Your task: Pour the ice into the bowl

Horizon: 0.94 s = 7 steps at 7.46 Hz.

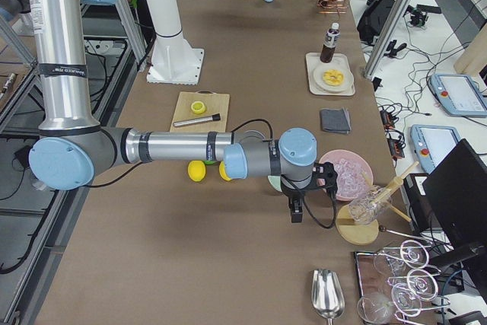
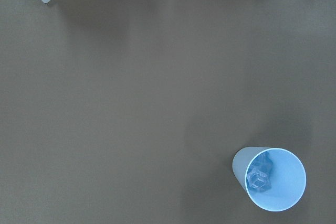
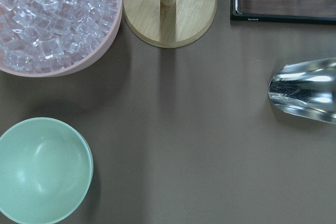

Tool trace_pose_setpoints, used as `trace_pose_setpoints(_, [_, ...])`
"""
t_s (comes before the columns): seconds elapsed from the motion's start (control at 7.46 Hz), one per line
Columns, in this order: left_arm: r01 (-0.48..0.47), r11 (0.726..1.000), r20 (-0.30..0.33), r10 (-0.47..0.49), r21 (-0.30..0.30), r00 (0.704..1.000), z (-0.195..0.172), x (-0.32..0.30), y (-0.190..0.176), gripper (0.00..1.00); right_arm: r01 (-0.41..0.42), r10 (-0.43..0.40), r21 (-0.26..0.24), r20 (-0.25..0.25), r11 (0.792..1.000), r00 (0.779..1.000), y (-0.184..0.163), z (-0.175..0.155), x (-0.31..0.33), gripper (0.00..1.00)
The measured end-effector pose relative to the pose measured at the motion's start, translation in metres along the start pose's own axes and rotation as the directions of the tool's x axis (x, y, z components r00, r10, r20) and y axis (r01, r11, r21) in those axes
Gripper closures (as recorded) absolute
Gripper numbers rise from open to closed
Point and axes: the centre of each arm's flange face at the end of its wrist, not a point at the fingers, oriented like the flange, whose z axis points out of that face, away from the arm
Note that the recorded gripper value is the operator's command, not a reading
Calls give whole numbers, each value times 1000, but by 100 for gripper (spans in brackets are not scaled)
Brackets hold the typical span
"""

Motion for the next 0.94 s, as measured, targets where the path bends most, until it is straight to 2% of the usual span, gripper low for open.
trace_pose_setpoints(0.94, [4,1000,11,-4,6,1000,-2,2,-1,2,-2,2,-2,-1,1000,1000,6,2,3,1])
